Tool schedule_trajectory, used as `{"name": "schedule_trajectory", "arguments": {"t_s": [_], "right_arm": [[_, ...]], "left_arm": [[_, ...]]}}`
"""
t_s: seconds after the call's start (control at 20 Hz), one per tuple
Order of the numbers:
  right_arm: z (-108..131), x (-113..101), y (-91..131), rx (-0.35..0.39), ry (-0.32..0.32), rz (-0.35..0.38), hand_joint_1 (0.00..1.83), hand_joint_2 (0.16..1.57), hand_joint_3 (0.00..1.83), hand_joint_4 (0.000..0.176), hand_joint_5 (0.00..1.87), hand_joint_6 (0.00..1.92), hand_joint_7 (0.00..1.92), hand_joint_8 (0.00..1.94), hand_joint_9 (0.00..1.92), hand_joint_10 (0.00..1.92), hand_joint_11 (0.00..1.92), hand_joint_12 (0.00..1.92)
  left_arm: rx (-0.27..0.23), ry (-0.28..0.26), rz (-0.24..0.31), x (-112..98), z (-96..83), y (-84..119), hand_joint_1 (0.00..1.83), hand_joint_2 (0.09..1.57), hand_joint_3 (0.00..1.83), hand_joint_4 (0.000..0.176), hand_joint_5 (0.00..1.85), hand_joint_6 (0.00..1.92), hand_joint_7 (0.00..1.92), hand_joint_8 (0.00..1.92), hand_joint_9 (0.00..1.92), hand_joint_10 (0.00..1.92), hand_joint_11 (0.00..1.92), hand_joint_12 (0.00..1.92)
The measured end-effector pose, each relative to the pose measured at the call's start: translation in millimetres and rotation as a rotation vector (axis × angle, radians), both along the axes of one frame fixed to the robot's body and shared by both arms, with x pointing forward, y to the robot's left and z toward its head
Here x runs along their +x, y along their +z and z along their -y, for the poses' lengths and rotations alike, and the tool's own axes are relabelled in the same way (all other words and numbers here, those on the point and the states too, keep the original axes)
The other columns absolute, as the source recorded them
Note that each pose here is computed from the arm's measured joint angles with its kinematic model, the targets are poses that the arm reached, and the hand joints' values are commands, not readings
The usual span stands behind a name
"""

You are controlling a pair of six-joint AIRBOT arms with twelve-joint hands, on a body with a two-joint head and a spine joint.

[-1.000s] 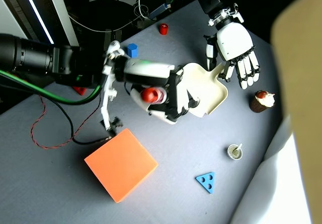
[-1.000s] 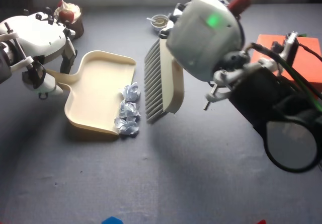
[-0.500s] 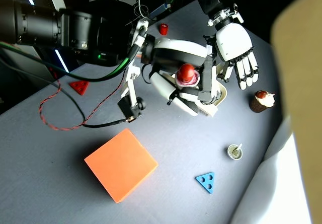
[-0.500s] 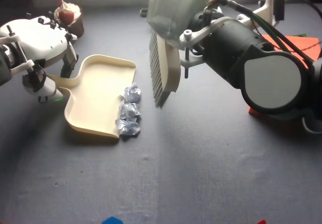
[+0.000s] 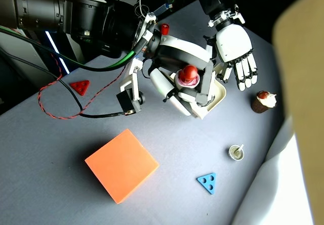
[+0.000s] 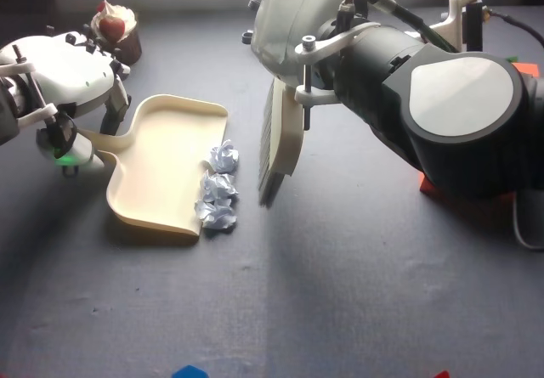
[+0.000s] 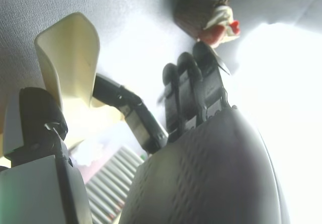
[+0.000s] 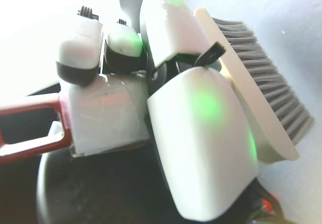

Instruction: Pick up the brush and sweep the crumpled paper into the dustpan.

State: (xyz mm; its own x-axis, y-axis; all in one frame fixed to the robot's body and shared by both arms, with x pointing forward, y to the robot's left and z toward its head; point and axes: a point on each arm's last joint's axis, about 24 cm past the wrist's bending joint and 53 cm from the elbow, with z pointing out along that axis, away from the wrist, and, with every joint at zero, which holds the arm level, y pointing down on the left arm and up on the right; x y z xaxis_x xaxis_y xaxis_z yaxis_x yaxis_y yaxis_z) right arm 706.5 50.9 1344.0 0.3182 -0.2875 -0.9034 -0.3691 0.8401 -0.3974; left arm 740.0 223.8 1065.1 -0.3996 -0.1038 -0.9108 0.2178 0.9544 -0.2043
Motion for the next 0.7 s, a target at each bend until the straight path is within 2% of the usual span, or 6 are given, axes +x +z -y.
{"name": "schedule_trajectory", "arguments": {"t_s": [0.3, 0.45, 0.5, 0.55, 0.65, 0.7], "right_arm": [[-17.3, -4.1, -28.1, -0.064, 0.052, -0.017, 1.49, 1.16, 0.00, 0.097, 0.86, 1.92, 0.95, 1.94, 1.22, 1.92, 1.43, 1.92], [-31.8, -6.9, -26.8, -0.092, 0.079, 0.019, 1.50, 1.15, 0.00, 0.103, 0.87, 1.92, 0.97, 1.94, 1.23, 1.92, 1.43, 1.92], [-35.6, -7.4, -27.2, -0.097, 0.086, 0.026, 1.49, 1.16, 0.00, 0.104, 0.88, 1.92, 0.97, 1.94, 1.23, 1.92, 1.44, 1.92], [-41.9, -8.4, -28.3, -0.092, 0.101, 0.028, 1.50, 1.15, 0.00, 0.107, 0.89, 1.92, 0.97, 1.94, 1.23, 1.92, 1.44, 1.92], [-52.3, -9.5, -27.3, -0.096, 0.116, 0.055, 1.50, 1.15, 0.00, 0.110, 0.88, 1.92, 0.97, 1.94, 1.24, 1.92, 1.45, 1.92], [-58.2, -10.4, -27.8, -0.095, 0.127, 0.064, 1.50, 1.16, 0.00, 0.111, 0.89, 1.92, 0.99, 1.94, 1.24, 1.92, 1.45, 1.92]], "left_arm": [[0.008, -0.006, 0.004, 0.3, 0.9, 0.9, 1.03, 1.11, 0.00, 0.145, 0.98, 0.97, 0.27, 0.00, 0.18, 0.00, 0.00, 0.35], [0.002, -0.006, 0.020, 2.8, 2.8, 6.8, 1.05, 1.11, 0.00, 0.094, 0.99, 0.96, 0.26, 0.00, 0.17, 0.00, 0.00, 0.36], [0.002, -0.006, 0.020, 2.8, 2.8, 6.8, 1.03, 1.11, 0.00, 0.124, 0.98, 0.98, 0.29, 0.00, 0.20, 0.00, 0.00, 0.43], [0.002, -0.005, 0.019, 2.9, 2.6, 6.7, 1.04, 1.12, 0.00, 0.108, 0.98, 0.98, 0.28, 0.00, 0.20, 0.00, 0.00, 0.43], [0.002, -0.005, 0.020, 3.0, 2.6, 6.9, 1.01, 1.12, 0.00, 0.172, 0.96, 1.01, 0.26, 0.00, 0.19, 0.01, 0.00, 0.39], [0.001, -0.004, 0.020, 3.1, 2.5, 7.0, 1.02, 1.12, 0.00, 0.160, 0.96, 1.01, 0.27, 0.00, 0.20, 0.01, 0.00, 0.41]]}}
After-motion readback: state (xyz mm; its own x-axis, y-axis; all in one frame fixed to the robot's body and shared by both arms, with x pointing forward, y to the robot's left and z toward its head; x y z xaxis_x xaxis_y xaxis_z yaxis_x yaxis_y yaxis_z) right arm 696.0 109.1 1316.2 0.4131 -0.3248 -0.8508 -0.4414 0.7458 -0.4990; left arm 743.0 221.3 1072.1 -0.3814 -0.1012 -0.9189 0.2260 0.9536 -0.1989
